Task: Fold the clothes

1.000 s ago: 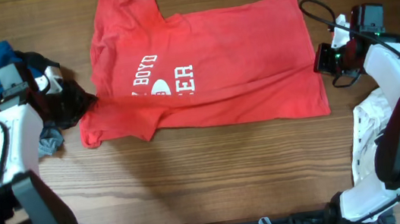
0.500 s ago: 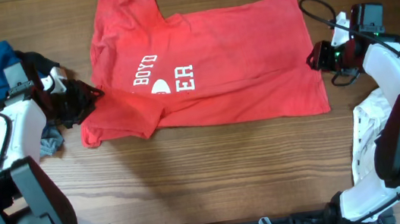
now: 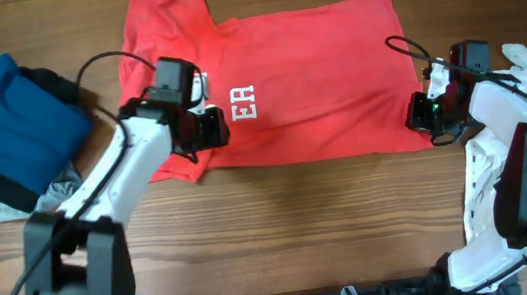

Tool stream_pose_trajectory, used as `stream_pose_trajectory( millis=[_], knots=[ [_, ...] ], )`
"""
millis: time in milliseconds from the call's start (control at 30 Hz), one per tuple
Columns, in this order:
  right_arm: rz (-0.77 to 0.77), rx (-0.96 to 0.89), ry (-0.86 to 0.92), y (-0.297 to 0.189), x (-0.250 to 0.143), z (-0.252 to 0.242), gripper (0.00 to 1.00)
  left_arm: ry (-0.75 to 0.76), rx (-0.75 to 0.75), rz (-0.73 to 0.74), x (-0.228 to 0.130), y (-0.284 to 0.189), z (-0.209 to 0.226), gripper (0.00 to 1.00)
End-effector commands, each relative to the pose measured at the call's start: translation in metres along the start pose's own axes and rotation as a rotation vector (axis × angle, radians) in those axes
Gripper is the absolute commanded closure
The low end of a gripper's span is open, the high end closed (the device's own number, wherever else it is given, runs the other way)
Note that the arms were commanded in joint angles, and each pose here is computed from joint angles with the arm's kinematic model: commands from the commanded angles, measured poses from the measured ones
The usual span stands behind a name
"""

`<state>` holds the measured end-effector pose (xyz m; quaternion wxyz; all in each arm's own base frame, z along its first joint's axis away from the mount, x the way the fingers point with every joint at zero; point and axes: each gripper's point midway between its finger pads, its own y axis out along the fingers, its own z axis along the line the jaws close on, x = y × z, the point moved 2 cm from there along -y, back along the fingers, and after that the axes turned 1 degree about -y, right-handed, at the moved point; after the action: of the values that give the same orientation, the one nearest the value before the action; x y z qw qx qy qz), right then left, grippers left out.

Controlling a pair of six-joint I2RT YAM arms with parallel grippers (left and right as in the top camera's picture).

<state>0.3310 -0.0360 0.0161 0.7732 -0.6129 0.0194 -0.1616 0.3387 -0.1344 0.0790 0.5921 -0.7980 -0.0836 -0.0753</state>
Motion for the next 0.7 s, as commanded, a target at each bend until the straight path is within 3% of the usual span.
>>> stream_pose_trajectory(
  millis=[0, 167, 300, 400, 667],
  knots=[
    [0.041, 0.012, -0.001, 0.012, -0.014, 0.002, 0.88, 0.019, 0.092, 0.028, -0.003, 0.02, 0.013, 0.48],
    [0.041, 0.012, 0.005, 0.012, -0.014, 0.002, 0.88, 0.023, 0.172, 0.056, -0.007, 0.033, 0.029, 0.49],
    [0.041, 0.012, 0.005, 0.012, -0.014, 0.002, 0.88, 0.032, 0.181, 0.07, -0.01, 0.038, 0.031, 0.67],
    [0.04, 0.012, 0.004, 0.012, -0.013, 0.002, 0.88, 0.033, 0.202, 0.061, -0.008, 0.037, 0.034, 0.96],
    [0.038, 0.008, 0.004, 0.012, -0.013, 0.002, 0.87, 0.041, 0.208, -0.009, 0.012, 0.028, 0.03, 0.96]
  ],
)
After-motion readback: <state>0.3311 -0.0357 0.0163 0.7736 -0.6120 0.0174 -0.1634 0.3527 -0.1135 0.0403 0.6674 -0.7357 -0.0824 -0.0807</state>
